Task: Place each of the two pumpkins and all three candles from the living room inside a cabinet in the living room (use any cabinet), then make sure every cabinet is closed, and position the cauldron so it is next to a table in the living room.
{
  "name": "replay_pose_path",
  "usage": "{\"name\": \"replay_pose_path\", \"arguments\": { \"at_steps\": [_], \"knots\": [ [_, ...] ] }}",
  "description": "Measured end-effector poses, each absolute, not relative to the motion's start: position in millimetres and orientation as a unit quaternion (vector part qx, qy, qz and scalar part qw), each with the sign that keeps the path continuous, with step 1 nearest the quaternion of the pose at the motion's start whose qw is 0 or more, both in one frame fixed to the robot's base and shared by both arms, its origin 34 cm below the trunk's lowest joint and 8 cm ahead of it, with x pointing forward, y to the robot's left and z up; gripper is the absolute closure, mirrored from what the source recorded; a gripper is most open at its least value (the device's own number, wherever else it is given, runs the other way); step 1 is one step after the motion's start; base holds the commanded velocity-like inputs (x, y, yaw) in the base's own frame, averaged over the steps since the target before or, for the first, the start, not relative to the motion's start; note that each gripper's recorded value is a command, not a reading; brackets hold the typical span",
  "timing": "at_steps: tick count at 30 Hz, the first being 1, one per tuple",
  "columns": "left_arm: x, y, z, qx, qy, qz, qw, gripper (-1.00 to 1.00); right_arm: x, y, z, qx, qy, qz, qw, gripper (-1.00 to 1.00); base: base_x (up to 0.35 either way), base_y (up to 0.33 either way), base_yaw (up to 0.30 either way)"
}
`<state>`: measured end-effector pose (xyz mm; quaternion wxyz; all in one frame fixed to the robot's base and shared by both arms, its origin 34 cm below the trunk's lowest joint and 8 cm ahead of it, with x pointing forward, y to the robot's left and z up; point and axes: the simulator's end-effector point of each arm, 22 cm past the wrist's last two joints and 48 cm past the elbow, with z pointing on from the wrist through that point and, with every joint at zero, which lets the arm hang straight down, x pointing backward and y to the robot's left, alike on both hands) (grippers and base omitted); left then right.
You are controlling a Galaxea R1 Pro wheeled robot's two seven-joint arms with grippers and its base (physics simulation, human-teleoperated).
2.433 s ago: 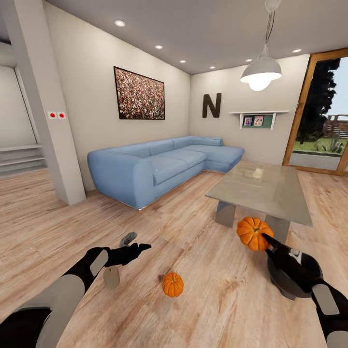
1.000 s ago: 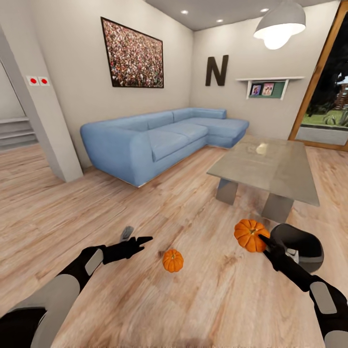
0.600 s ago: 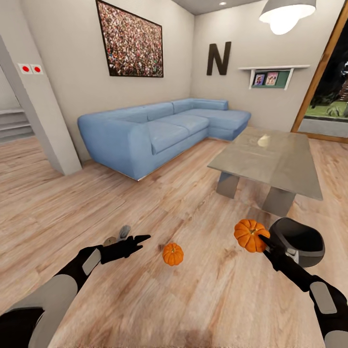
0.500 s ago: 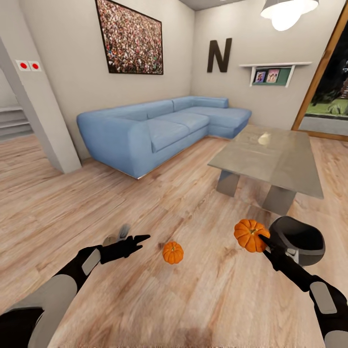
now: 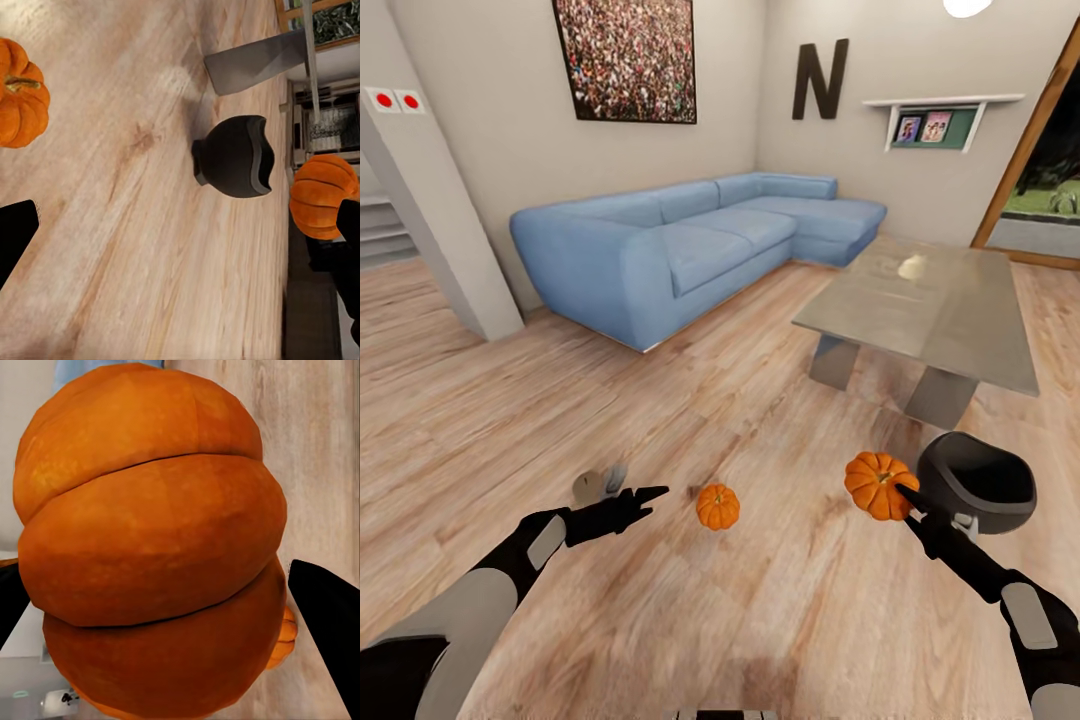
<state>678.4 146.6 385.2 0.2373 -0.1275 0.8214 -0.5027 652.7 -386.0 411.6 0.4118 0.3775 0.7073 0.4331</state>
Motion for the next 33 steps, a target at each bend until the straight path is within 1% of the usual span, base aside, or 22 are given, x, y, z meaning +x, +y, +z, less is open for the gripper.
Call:
{"name": "replay_pose_path", "arguments": {
  "at_steps": [16, 25, 33],
  "knots": [
    [665, 142, 348, -0.143, 0.825, -0.511, 0.195, -1.00, 650, -386, 395, 0.373, 0.716, 0.419, 0.415, 1.00, 0.000, 0.000, 0.000],
    [657, 128, 355, -0.133, 0.791, -0.568, 0.186, -1.00, 645, -386, 374, 0.378, 0.725, 0.411, 0.403, 1.00, 0.000, 0.000, 0.000],
    [654, 127, 344, -0.137, 0.784, -0.579, 0.178, -1.00, 641, -386, 355, 0.385, 0.731, 0.406, 0.392, 1.00, 0.000, 0.000, 0.000]
  ]
}}
